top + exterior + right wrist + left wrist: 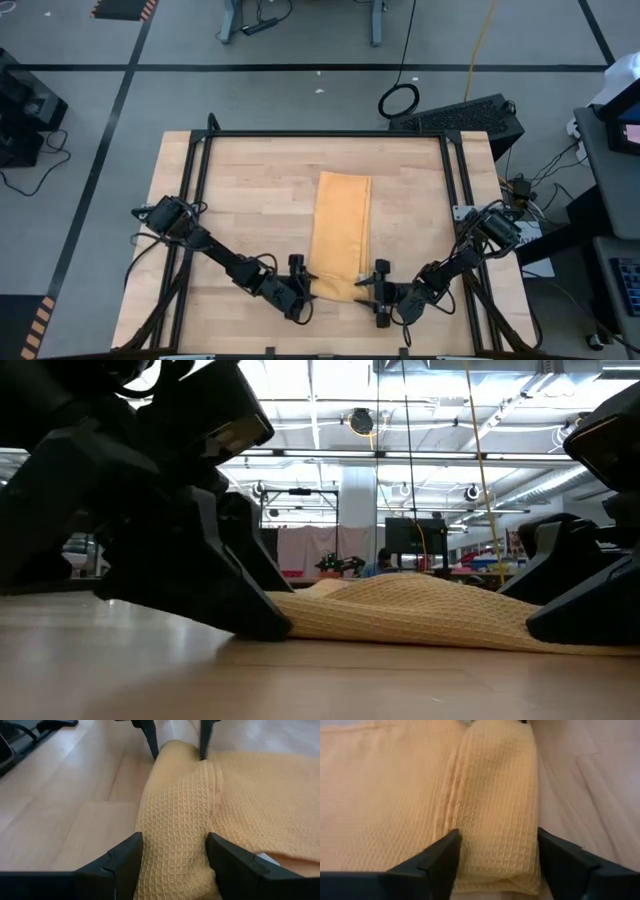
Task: Roll towel
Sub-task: Roll the yellow towel
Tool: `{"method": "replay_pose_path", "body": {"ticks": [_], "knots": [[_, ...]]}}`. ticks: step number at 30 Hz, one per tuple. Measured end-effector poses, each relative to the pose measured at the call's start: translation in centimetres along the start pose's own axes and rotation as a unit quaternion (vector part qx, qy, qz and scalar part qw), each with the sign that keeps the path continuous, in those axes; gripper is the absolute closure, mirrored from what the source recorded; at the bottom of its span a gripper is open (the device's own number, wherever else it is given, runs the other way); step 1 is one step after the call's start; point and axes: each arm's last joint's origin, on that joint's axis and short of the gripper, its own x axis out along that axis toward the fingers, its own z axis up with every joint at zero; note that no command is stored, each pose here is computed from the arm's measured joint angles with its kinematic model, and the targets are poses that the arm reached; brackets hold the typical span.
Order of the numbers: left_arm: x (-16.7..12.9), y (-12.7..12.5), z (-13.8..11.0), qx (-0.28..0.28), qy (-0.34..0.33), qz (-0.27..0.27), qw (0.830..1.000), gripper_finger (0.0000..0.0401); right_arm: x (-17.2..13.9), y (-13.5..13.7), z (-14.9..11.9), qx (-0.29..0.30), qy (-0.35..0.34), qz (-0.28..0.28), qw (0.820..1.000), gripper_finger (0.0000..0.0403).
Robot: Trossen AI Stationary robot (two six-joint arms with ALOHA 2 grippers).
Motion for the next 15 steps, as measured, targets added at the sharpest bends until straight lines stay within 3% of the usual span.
{"method": "replay_pose_path", "body": {"ticks": [4,8,15], "knots": [[0.06,0.20,-0.18,-0.023,0.016,-0.009,1.000,0.0219,0.09,0.18,0.31,-0.023,0.007,-0.005,1.000,0.0190],[0.07,0.26,-0.22,-0.025,0.018,-0.010,0.999,0.0290,0.49,-0.22,0.30,0.029,0.027,-0.020,0.999,0.0197],[-0.19,0.10,0.01,-0.038,0.026,-0.053,0.998,0.0385,0.37,-0.17,0.90,0.079,0.018,-0.008,0.997,0.0281]]}}
